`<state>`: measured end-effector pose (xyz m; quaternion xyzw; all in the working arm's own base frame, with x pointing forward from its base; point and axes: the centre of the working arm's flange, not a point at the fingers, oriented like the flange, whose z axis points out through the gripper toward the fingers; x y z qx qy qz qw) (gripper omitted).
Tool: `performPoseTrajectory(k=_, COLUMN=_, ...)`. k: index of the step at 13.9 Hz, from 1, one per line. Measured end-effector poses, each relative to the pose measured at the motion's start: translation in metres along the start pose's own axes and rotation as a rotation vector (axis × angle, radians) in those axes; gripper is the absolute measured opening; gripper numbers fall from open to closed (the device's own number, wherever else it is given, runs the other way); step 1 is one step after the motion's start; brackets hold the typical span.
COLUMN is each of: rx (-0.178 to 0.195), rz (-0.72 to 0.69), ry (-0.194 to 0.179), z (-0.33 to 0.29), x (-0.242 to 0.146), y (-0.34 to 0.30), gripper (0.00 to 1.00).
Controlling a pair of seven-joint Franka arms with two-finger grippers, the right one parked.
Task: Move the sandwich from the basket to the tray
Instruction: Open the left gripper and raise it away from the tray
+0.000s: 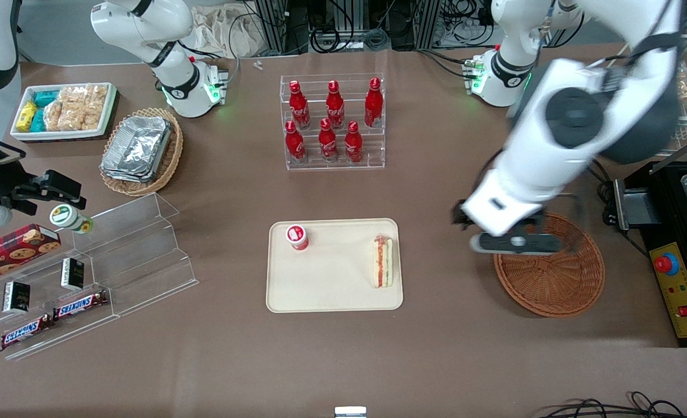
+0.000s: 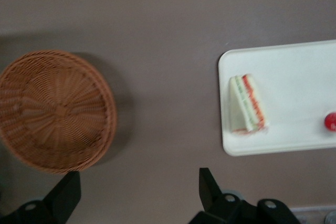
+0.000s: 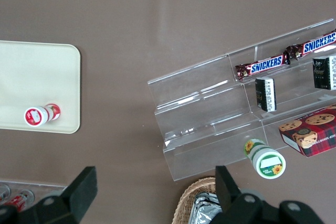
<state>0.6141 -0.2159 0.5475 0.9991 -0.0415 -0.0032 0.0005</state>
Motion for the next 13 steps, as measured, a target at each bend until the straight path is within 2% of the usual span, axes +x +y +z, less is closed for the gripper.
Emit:
performPoseTrajectory(k=2, rx=-0.018, rz=0.024, ry=-0.040, z=-0.019, x=-0.006, y=-0.054, gripper=1.00)
performPoseTrajectory(k=6, rx=0.026, rz=0.051, ry=-0.064, z=-0.049, x=-0.035, y=-0.110, gripper=1.00)
performPoseTrajectory(k=10, rx=0.060, rz=0.012, ry=-0.050, z=-0.074, x=-0.081, y=-0.138, gripper=1.00)
performPoseTrajectory(k=13, rx=0.061, rz=0.014, ry=-0.040, z=-0.081, x=-0.090, y=-0.136, gripper=1.00)
